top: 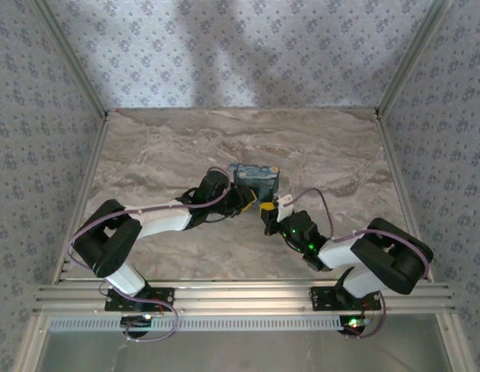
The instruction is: Unlock the padlock with the key
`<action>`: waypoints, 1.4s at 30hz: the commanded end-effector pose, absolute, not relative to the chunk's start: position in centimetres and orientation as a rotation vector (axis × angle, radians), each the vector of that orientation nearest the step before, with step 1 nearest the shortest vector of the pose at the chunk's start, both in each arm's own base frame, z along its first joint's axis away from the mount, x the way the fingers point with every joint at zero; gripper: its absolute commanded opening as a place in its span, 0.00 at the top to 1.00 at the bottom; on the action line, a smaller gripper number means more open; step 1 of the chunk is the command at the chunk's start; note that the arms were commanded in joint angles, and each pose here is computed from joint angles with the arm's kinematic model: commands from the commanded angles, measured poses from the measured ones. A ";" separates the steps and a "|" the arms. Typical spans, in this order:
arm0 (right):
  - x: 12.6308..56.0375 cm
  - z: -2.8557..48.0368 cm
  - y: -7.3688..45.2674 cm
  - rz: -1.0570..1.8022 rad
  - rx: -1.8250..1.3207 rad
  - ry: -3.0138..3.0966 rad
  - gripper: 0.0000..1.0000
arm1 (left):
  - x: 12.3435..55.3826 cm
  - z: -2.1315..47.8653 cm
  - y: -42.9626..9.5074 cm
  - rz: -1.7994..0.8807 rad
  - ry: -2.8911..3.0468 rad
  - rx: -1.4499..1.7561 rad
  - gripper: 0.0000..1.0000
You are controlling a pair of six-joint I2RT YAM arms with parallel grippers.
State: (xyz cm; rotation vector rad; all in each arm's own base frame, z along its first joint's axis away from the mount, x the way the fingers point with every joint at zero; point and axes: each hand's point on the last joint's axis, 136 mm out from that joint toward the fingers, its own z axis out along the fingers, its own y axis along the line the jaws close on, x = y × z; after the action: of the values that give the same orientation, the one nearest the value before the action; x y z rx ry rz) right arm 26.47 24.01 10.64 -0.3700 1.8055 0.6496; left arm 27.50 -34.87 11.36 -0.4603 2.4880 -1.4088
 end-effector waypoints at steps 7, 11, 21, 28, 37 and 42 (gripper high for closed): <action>27.0 13.0 24.2 0.672 -0.363 1.698 1.00 | 26.6 14.7 -36.3 -1.542 2.452 -0.387 0.75; 27.3 13.2 24.6 0.660 -0.381 1.684 1.00 | 26.5 14.9 -36.4 -1.543 2.457 -0.378 0.75; 28.2 13.7 24.5 0.660 -0.383 1.664 1.00 | 26.4 15.1 -36.4 -1.542 2.460 -0.372 0.75; 28.3 13.5 25.4 0.738 -0.393 1.682 1.00 | 26.4 15.1 -36.5 -1.541 2.458 -0.365 0.75; 28.8 13.6 26.0 0.741 -0.412 1.677 1.00 | 26.4 14.7 -36.7 -1.532 2.475 -0.353 0.75; 29.2 13.9 25.7 0.724 -0.412 1.667 1.00 | 26.3 13.8 -36.4 -1.491 2.503 -0.349 0.75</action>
State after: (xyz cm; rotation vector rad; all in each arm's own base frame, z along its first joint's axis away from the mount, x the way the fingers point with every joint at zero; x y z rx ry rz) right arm 27.95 24.80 10.72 -0.4230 1.7742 0.6979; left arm 28.49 -34.31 11.59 -0.4965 2.4685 -1.3648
